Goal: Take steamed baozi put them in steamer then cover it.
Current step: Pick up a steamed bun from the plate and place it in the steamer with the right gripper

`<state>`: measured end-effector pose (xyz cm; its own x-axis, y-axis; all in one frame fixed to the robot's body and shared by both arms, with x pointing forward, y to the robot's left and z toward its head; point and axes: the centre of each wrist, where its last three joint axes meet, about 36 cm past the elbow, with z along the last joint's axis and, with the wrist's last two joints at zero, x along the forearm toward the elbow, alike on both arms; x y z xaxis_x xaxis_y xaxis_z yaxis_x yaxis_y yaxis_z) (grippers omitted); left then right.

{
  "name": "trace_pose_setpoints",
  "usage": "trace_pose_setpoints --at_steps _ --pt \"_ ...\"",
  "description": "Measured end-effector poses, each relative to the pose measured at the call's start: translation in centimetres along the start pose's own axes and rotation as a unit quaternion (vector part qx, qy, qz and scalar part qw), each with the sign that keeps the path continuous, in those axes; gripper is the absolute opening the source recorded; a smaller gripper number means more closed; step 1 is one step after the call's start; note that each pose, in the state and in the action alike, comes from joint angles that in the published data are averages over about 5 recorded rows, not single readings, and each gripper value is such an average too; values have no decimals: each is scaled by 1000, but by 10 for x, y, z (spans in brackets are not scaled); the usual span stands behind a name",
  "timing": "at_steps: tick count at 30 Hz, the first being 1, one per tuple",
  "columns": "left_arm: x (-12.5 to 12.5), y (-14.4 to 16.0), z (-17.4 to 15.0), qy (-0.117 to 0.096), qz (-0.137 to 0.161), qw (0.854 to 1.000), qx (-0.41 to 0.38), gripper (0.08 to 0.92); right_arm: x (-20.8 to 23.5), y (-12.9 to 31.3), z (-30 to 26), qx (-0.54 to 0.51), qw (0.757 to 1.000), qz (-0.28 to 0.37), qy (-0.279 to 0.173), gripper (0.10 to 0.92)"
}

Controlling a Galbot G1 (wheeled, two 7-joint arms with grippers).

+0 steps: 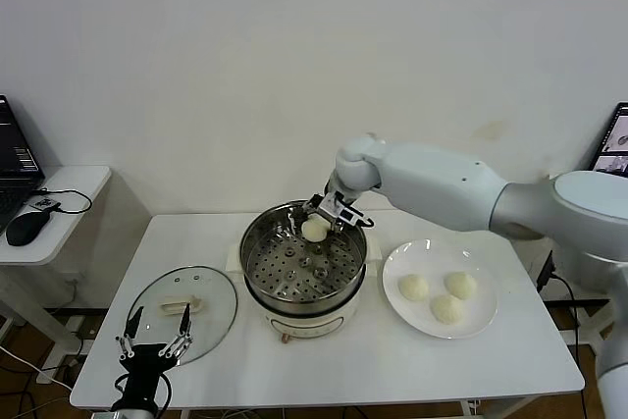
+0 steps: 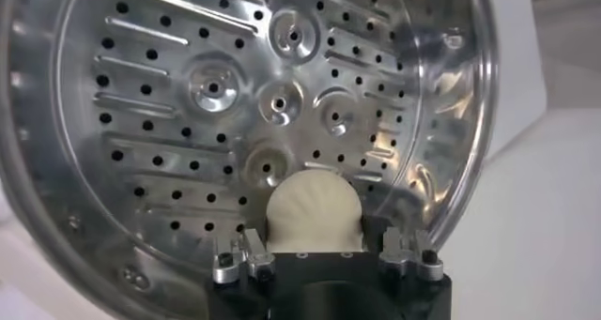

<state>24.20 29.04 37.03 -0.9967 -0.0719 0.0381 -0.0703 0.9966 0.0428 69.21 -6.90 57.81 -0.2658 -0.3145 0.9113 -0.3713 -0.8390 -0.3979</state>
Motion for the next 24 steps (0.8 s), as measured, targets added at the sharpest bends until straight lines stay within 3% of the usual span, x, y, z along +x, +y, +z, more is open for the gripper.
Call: trace_pose_setpoints --at_steps 12,20,24 --pt "0 2 0 -2 -1 1000 -2 823 -13 -8 1 21 1000 11 -5 633" --pt "-1 2 0 -3 -2 1000 -1 823 -7 -9 1 15 1000 8 -10 805" --pt "0 1 -1 -3 -1 1000 -1 823 12 -10 1 -7 1000 8 -10 821"
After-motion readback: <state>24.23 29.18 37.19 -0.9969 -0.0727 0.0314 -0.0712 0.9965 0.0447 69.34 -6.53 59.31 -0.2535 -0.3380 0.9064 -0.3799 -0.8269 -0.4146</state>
